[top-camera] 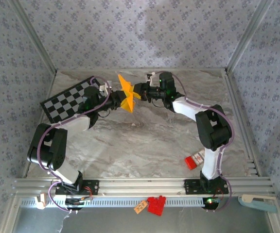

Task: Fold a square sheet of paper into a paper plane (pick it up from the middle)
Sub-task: Turn over the paper at the center of the table.

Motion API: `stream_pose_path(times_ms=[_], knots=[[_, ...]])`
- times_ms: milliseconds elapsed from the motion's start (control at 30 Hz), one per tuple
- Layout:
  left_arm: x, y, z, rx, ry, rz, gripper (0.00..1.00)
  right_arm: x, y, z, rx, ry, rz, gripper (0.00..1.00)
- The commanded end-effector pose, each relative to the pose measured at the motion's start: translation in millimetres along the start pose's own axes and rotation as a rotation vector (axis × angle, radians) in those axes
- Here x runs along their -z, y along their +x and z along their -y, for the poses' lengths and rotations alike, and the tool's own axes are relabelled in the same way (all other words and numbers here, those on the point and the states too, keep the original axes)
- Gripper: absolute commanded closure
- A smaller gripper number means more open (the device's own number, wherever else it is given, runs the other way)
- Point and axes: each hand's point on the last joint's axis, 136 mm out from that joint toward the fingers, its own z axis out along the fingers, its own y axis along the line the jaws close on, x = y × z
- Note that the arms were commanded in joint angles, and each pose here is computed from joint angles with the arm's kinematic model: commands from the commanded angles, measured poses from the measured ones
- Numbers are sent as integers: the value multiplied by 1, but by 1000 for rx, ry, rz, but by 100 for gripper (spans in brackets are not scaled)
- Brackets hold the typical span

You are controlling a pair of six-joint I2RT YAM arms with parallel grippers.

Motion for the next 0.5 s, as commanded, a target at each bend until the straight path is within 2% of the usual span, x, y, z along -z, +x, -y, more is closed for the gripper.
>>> stream_pose_path(times_ms=[0,67,233,300,467], knots=[[-2,-5,9,-50,15,-3,80,21,-8,-21,89,40,32,63],[0,-5,5,-49,-6,-5,80,35,-14,-11,118,122,68,54],[10,-3,-13,-61,-119,-23,82,73,-22,11,195,330,141,45],[16,0,-27,-88,-228,-43,83,87,-24,17,221,401,165,44],[47,5,-58,-220,-604,-111,84,116,-26,29,240,518,221,43]])
